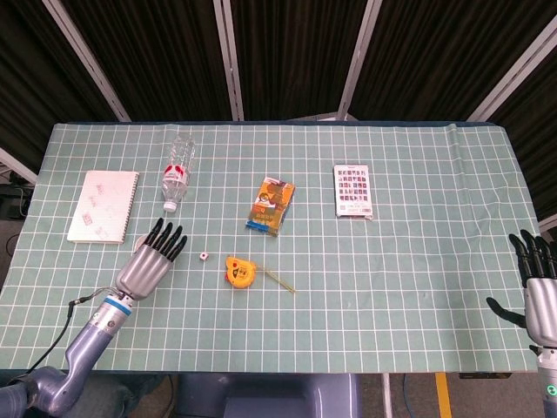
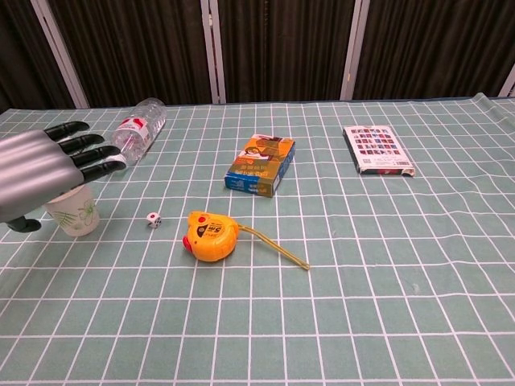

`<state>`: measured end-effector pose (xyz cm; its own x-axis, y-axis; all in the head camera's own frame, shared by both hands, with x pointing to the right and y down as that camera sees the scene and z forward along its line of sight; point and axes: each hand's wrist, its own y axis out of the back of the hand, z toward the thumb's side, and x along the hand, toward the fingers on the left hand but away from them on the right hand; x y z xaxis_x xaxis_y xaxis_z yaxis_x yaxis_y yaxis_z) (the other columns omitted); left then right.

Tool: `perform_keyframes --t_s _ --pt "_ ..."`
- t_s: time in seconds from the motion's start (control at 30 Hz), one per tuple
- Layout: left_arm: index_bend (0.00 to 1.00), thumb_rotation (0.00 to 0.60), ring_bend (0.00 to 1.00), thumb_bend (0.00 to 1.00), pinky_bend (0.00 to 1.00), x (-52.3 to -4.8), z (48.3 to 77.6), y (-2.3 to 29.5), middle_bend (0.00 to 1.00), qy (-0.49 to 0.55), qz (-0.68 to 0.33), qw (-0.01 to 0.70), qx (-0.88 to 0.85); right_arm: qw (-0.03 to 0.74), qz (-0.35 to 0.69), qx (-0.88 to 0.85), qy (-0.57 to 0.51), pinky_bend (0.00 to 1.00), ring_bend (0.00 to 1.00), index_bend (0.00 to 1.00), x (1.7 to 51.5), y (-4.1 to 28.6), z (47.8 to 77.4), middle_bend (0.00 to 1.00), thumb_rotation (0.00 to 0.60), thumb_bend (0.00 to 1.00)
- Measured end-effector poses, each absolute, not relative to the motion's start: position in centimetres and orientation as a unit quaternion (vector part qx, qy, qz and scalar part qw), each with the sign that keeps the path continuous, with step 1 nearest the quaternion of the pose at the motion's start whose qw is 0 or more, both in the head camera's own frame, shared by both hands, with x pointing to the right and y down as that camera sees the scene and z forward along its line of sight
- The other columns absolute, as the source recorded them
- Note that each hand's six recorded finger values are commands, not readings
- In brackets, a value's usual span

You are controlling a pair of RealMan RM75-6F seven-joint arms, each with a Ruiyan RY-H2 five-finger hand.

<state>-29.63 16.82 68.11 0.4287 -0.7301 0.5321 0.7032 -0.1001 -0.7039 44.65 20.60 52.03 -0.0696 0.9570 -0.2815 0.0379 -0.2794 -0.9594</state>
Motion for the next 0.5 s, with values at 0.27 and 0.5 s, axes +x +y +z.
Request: perform_keyframes --t_s 0.27,0.5 --pt "0.00 0.600 0.00 0.00 0.02 -29.2 70.1 16.7 0.00 -0.022 -0.536 0.697 -0.476 0.395 0.581 -0.551 -0.450 0.00 0.00 0.00 45.0 20.6 52.2 0.00 0.600 0.00" --pt "0.17 0.600 0.08 0.00 0.20 -29.0 70.7 16.4 0.12 -0.037 -0.536 0.715 -0.447 0.395 0.580 -0.551 -0.453 0.00 0.00 0.00 45.1 20.5 52.1 0.00 0.600 0.00"
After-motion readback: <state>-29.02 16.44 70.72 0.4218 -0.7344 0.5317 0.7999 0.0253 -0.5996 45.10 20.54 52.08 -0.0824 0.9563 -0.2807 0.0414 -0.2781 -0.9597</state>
